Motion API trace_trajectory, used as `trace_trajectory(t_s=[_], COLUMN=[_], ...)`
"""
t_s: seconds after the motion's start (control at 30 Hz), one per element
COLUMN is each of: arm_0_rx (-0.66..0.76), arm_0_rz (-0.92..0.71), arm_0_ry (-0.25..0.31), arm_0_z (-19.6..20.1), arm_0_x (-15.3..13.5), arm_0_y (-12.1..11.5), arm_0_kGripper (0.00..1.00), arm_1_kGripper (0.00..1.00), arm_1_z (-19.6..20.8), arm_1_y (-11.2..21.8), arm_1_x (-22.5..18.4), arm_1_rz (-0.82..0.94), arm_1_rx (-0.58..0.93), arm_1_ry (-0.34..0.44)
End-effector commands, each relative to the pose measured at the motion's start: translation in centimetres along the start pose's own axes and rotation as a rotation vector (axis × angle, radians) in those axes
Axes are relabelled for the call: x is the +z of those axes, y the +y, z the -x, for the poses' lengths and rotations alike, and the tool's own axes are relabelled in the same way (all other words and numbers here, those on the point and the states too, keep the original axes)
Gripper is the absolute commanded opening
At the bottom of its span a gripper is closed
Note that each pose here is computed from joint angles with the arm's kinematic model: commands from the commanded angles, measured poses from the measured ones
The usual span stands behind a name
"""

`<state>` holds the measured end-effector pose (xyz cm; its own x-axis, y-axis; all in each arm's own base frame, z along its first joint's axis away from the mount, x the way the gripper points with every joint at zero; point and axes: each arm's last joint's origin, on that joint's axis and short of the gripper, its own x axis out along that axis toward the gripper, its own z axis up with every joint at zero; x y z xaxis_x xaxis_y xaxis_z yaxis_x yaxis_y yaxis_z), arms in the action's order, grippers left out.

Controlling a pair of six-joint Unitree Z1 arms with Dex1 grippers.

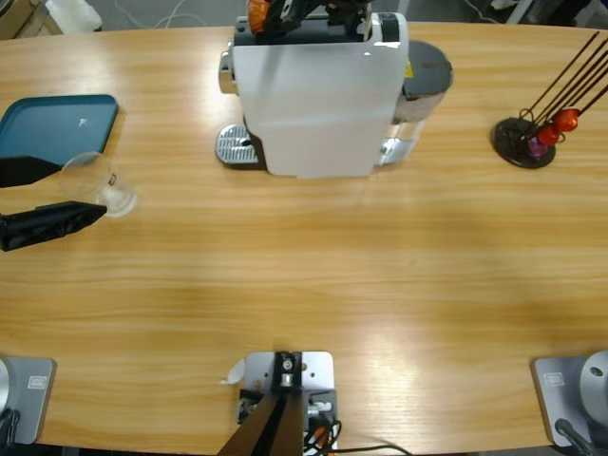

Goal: Pour coffee

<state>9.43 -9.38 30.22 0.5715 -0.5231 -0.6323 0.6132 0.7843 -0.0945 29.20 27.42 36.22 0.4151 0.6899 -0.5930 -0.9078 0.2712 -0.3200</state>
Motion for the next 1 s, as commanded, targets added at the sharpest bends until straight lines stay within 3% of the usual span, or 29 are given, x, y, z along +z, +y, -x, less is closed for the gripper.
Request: trace_trajectory(t_s=[0.03,0.73,0.8,0.87,0.9,1.0], arm_0_rx=[0.022,0.023,0.023,0.023,0.023,0.023], arm_0_rz=[0.012,0.011,0.011,0.012,0.012,0.012], arm_0_ry=[0.021,0.025,0.024,0.024,0.024,0.024], arm_0_z=[0.0,-0.1,-0.1,-0.1,-0.1,-0.1], arm_0_x=[-1.4,-1.4,-1.4,-1.4,-1.4,-1.4], arm_0_y=[0.4,0.4,0.4,0.4,0.4,0.4], arm_0_kGripper=[0.991,0.991,0.991,0.991,0.991,0.991], arm_1_kGripper=[0.0,0.0,0.547,0.887,0.992,1.0], arm_1_z=[-1.3,-0.4,-0.7,-0.7,-0.6,-0.5], arm_1_y=[0.2,0.3,0.3,0.3,0.3,0.5], arm_1_x=[-1.0,-1.7,-1.9,-1.9,-1.8,-1.5], arm_1_rz=[-0.001,0.002,0.0,0.001,0.002,0.011], arm_1_rx=[0.024,0.013,0.01,0.006,0.001,-0.018], arm_1_ry=[0.029,0.046,0.059,0.063,0.063,0.067])
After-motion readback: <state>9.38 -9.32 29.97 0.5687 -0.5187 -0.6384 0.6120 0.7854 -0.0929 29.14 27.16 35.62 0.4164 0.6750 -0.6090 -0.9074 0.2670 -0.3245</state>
